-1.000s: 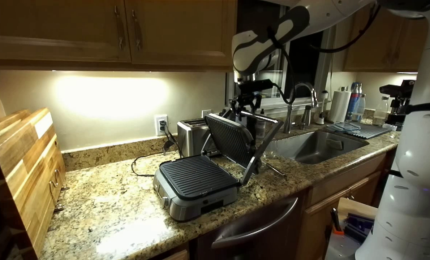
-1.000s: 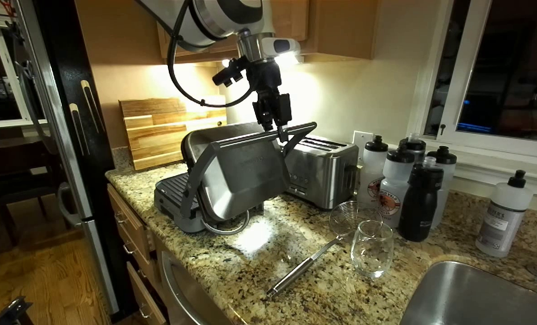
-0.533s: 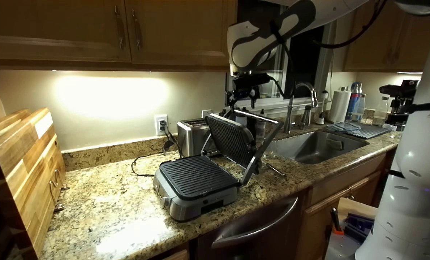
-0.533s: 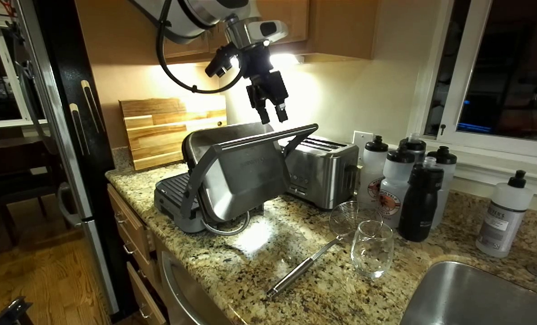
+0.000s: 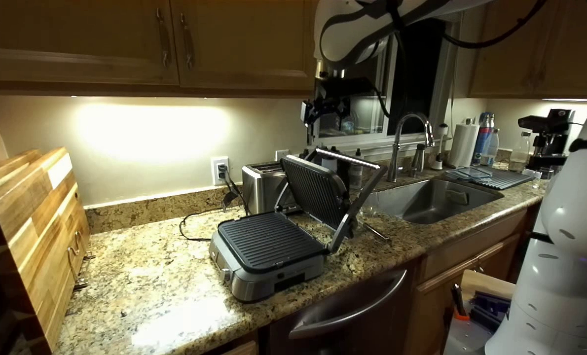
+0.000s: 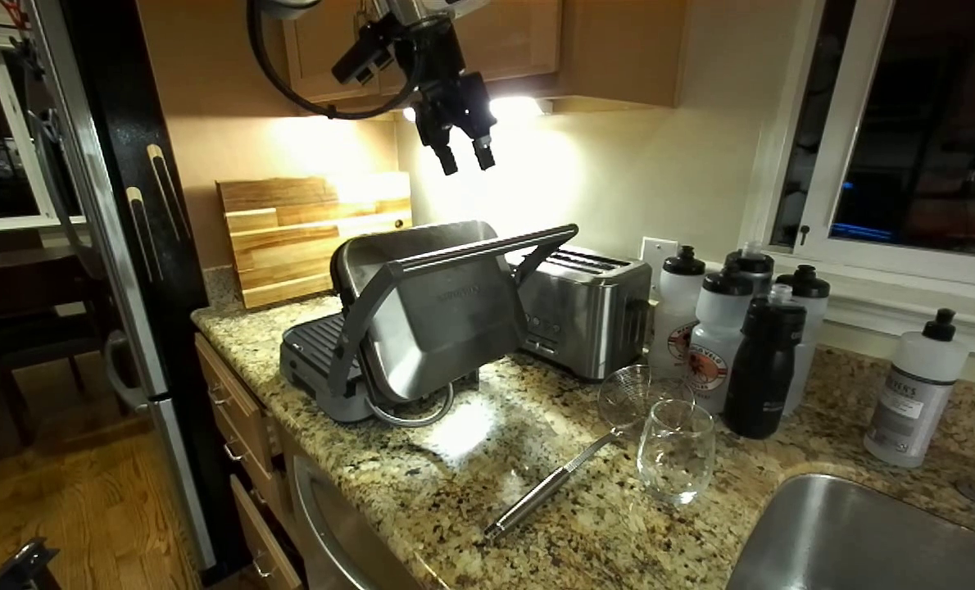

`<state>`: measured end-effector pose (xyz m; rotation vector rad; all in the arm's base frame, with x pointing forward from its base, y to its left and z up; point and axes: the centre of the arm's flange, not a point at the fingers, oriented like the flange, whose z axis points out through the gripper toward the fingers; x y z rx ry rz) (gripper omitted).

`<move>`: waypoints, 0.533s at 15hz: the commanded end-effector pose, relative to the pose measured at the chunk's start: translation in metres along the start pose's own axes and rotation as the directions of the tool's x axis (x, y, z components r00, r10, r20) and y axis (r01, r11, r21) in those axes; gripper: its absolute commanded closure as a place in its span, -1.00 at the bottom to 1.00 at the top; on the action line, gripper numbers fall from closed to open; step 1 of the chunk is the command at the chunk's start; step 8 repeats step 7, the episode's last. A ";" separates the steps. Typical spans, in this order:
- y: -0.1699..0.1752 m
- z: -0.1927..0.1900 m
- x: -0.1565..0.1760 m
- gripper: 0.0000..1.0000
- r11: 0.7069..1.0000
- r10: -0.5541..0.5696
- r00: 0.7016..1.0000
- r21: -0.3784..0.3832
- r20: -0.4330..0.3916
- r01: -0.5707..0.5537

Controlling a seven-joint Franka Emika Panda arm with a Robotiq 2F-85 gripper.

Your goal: Open the sandwich maker

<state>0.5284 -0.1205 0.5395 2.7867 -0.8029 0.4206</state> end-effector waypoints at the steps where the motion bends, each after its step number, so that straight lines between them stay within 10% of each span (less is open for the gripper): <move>1: 0.004 -0.020 -0.021 -1.00 0.999 -0.037 0.999 0.031 0.006 0.037; 8: -0.005 -0.012 -0.004 -1.00 1.000 -0.022 1.000 0.015 -0.007 0.022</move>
